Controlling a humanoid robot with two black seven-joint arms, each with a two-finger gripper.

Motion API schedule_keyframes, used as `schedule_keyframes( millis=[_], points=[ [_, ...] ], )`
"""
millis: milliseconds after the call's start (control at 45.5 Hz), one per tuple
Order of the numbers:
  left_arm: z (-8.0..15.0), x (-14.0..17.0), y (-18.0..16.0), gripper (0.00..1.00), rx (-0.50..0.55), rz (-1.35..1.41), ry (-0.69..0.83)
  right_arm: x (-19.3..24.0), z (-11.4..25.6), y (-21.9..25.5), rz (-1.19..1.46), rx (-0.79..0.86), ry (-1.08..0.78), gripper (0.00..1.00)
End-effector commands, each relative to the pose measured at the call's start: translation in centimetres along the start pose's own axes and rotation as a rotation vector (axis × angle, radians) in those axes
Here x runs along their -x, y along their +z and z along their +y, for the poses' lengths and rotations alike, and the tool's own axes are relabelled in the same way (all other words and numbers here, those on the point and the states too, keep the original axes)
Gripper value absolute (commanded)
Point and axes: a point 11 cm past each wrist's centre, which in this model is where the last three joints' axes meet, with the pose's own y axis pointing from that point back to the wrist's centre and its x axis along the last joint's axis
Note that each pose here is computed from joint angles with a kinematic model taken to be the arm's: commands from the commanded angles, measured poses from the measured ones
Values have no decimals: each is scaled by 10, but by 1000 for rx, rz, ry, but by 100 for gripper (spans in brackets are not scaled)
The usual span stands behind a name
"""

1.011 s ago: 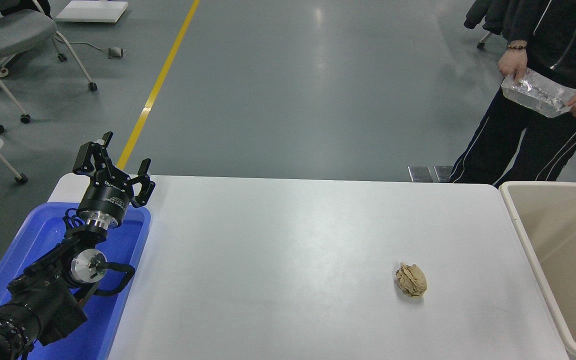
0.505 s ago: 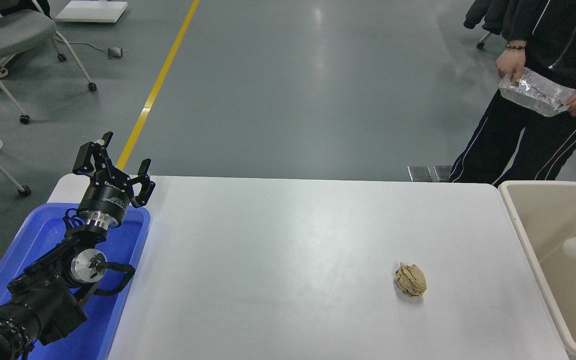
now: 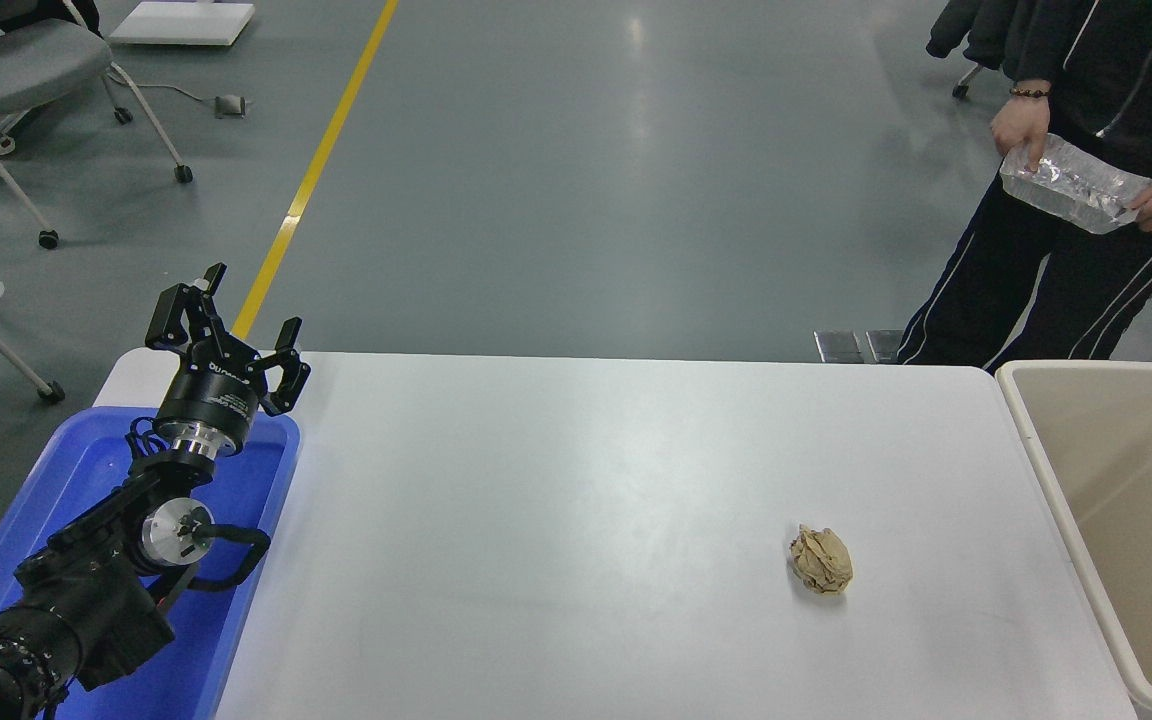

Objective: Dispose of the paper cup in the dustbin

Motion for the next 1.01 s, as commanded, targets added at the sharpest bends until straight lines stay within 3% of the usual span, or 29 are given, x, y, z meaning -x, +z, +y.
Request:
schedule_keyframes(
  millis=[0,110,330,571,791,989],
  points=[
    [0,0,0,100,0,0,0,-73,-10,-60,-206,-102,94,99],
    [0,0,0,100,0,0,0,-115,-9,-88,-293,-170,136,99],
    [0,0,0,100,0,0,0,-154,2,-139,-512,-299,142,99],
    [0,0,0,100,0,0,0,-189,48,-213,-813,-580,13,99],
    [0,0,0,100,0,0,0,-174,67,-227,-1019,-667,-85,99],
    [0,0,0,100,0,0,0,-122,70,-215,-1179,-655,-216,99]
  ],
)
